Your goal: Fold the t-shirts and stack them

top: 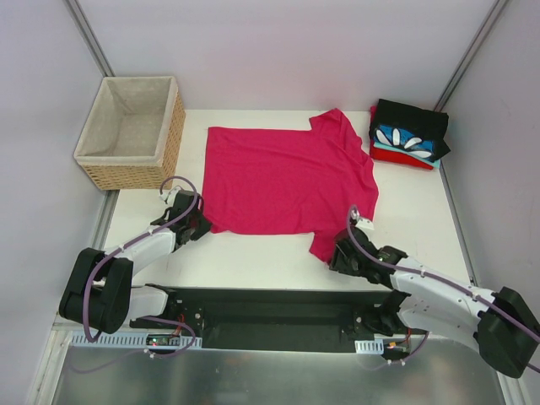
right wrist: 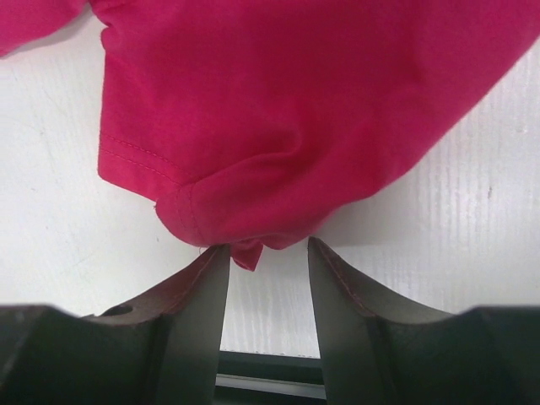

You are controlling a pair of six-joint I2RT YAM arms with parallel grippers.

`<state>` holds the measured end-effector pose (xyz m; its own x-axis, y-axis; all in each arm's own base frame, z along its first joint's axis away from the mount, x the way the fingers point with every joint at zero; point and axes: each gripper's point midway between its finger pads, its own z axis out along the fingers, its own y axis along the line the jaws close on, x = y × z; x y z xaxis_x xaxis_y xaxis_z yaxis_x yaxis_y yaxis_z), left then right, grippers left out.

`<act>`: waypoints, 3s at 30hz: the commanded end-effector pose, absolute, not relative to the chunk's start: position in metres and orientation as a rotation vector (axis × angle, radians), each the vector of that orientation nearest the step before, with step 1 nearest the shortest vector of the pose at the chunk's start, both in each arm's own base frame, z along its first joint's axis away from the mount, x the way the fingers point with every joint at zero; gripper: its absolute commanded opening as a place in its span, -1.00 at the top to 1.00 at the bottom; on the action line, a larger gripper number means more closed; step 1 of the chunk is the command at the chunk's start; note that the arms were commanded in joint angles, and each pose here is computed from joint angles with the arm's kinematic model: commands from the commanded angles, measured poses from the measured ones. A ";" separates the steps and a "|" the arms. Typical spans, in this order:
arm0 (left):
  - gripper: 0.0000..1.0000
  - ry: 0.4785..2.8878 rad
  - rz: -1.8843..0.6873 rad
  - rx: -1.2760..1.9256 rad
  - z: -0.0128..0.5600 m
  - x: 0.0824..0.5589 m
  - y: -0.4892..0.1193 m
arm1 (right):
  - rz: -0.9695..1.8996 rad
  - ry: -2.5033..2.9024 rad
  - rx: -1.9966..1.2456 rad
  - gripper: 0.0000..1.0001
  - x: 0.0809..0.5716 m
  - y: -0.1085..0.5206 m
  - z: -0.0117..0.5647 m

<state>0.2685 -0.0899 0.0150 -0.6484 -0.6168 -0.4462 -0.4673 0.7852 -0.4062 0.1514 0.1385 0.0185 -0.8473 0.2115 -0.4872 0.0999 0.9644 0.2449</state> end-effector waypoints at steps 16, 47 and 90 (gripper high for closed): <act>1.00 2.507 -0.255 -0.788 -0.003 0.245 -0.081 | 0.348 2.567 0.201 0.83 0.165 0.159 0.026; 1.00 2.328 -0.389 -0.654 0.086 0.284 -0.088 | 0.160 2.274 0.146 0.99 0.220 0.130 0.140; 1.00 2.280 -0.435 -0.697 0.123 0.329 -0.079 | 0.032 2.095 0.465 0.99 0.310 0.057 0.228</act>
